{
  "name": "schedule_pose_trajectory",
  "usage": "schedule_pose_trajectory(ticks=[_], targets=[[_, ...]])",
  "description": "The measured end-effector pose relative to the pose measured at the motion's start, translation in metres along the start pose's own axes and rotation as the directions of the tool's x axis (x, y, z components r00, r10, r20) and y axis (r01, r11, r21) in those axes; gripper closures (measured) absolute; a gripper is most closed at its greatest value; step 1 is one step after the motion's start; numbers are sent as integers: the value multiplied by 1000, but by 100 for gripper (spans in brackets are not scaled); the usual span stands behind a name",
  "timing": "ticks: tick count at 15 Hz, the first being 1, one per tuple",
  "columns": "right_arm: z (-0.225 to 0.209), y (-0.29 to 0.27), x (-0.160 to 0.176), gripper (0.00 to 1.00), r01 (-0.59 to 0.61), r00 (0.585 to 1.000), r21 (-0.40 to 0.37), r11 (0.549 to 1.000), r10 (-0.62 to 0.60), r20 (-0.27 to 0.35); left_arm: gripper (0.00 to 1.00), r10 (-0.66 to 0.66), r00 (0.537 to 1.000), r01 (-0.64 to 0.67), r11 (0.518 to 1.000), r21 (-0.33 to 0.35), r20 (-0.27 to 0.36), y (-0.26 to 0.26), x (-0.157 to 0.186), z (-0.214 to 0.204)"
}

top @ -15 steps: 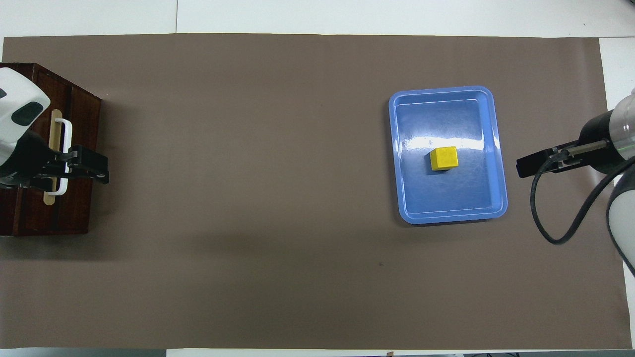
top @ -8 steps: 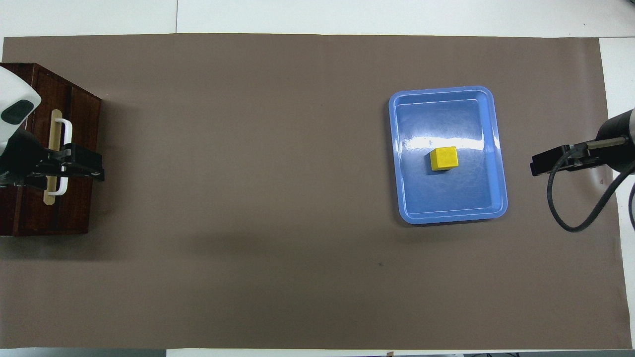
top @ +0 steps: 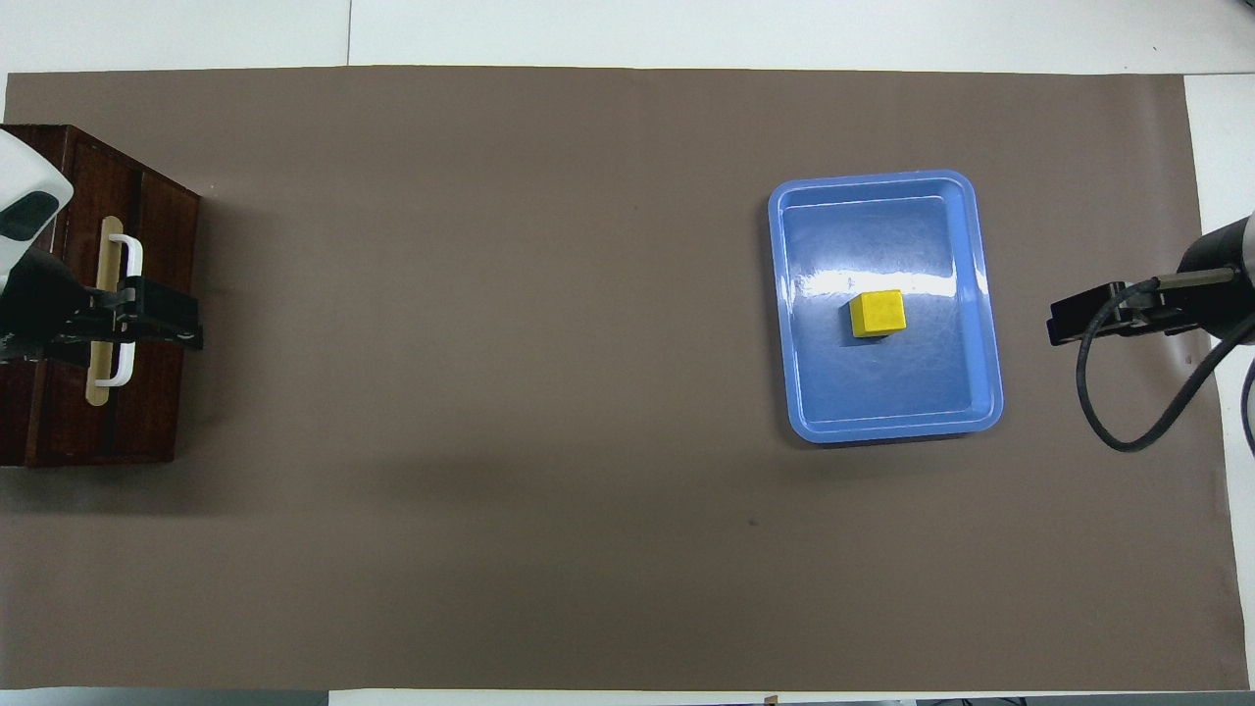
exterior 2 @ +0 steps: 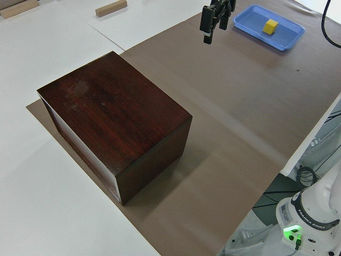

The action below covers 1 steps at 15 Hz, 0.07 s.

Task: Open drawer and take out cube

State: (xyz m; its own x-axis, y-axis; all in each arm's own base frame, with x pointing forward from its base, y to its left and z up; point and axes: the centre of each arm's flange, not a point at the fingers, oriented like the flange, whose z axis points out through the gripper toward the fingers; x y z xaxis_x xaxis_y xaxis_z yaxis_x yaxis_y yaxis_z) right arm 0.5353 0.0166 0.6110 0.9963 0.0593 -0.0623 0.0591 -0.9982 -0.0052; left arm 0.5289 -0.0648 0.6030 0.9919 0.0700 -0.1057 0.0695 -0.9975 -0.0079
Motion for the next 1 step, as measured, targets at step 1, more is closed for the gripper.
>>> schedule_pose_trajectory(ticks=[1], targets=[[0,1,0,0,-1,1000,0,1000,1,0,0,0,1000,0,1000,0,0,0,0,0]])
